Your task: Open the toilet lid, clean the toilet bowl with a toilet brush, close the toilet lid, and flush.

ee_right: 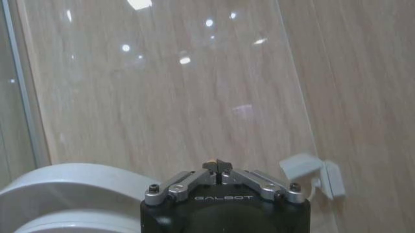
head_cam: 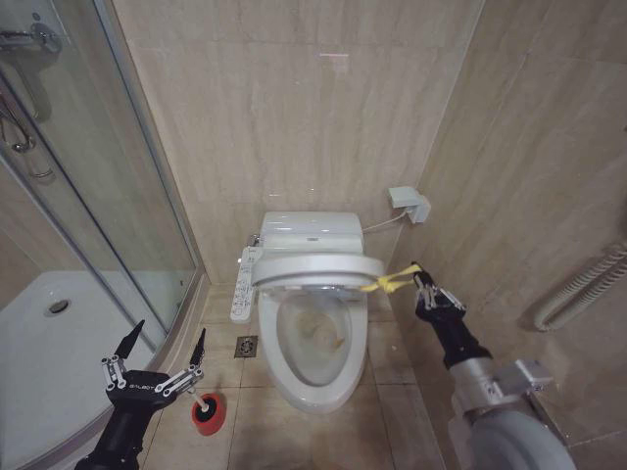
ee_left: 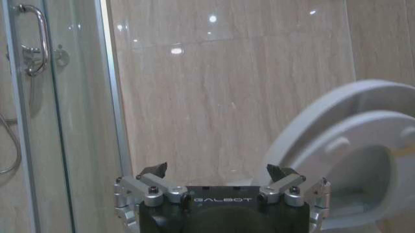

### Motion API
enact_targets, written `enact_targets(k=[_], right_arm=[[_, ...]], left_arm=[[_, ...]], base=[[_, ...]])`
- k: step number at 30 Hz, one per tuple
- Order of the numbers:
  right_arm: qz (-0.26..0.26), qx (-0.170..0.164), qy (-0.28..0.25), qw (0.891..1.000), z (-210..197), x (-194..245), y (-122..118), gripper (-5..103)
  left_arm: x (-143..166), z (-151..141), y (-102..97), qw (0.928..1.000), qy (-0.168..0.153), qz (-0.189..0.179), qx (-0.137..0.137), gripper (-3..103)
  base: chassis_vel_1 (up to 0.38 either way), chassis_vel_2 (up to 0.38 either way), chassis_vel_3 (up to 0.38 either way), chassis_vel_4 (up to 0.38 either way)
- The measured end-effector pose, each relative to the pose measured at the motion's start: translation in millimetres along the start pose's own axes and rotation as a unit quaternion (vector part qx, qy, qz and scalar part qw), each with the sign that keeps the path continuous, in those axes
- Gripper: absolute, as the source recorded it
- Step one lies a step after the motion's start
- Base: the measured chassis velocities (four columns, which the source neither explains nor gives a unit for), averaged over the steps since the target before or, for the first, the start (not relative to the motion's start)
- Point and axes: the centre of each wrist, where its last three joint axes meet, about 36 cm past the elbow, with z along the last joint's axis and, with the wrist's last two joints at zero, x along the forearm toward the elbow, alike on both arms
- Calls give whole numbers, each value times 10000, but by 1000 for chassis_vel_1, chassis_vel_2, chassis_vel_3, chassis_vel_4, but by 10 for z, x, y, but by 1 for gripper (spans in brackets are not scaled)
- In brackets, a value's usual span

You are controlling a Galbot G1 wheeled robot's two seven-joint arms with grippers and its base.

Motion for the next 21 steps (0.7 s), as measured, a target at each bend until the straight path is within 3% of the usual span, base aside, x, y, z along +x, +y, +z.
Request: enact_targets(k=[6, 21], right_arm=[[-4, -87, -233, 9997, -82, -225, -60, 0], [-255, -422, -617, 9969, 166, -1086, -151, 0]], left_arm=[[0, 0, 0, 10000, 0, 0, 0, 100], [0, 0, 0, 10000, 0, 0, 0, 100]], base=[[0, 0, 0, 0], [0, 0, 0, 0]])
